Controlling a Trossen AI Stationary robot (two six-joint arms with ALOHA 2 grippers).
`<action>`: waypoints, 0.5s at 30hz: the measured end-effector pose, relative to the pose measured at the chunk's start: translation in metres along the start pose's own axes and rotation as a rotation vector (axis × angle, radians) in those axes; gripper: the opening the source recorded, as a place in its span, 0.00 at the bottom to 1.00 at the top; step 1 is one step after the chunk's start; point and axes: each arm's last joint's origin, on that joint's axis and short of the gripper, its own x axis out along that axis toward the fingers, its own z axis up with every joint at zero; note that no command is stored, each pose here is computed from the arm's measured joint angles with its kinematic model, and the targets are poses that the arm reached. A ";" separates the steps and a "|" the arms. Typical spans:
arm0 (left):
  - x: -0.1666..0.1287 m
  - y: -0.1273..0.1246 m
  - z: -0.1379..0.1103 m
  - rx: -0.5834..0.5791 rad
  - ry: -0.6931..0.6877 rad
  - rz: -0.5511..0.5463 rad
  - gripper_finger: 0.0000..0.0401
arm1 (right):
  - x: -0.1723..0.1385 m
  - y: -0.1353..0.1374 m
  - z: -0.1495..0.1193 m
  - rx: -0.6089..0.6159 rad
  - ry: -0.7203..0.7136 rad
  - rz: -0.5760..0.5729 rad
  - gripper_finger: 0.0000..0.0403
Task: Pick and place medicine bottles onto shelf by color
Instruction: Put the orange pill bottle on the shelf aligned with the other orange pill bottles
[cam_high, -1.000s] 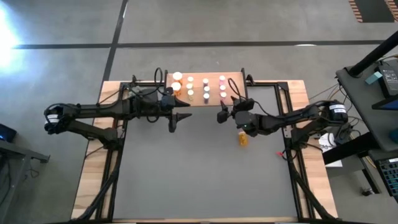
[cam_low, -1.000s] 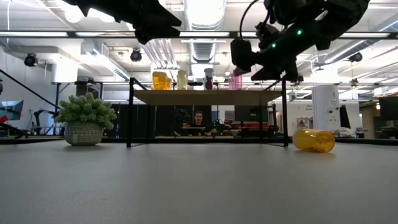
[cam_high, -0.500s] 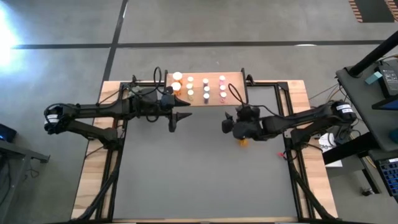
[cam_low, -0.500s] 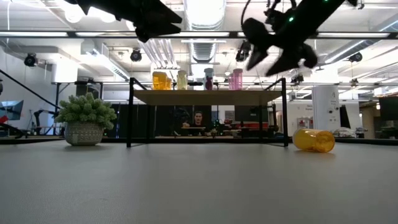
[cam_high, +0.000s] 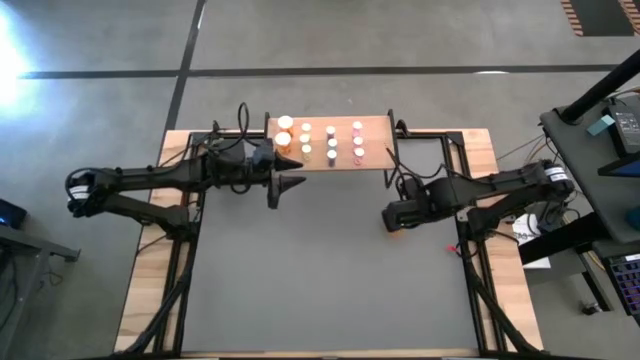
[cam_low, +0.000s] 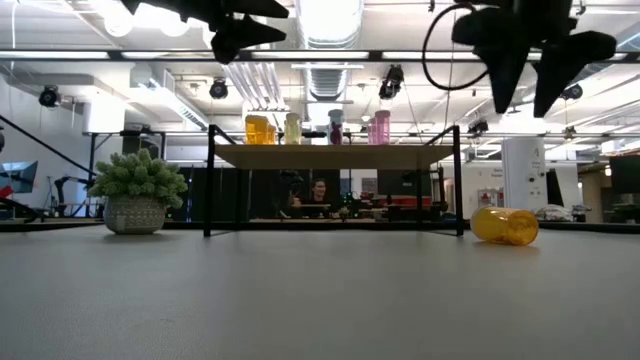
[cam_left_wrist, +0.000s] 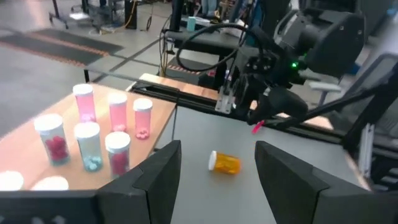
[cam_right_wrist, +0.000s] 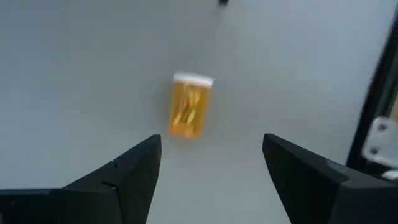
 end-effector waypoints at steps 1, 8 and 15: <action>-0.001 0.000 0.000 -0.026 0.001 0.000 0.47 | -0.001 -0.002 -0.001 0.003 0.019 0.018 0.67; -0.014 -0.003 0.007 -0.145 -0.039 -0.033 0.47 | 0.024 -0.013 -0.012 0.057 0.115 0.027 0.66; -0.026 -0.005 0.014 -0.144 -0.078 -0.054 0.47 | 0.049 -0.006 -0.015 0.041 0.078 0.164 0.69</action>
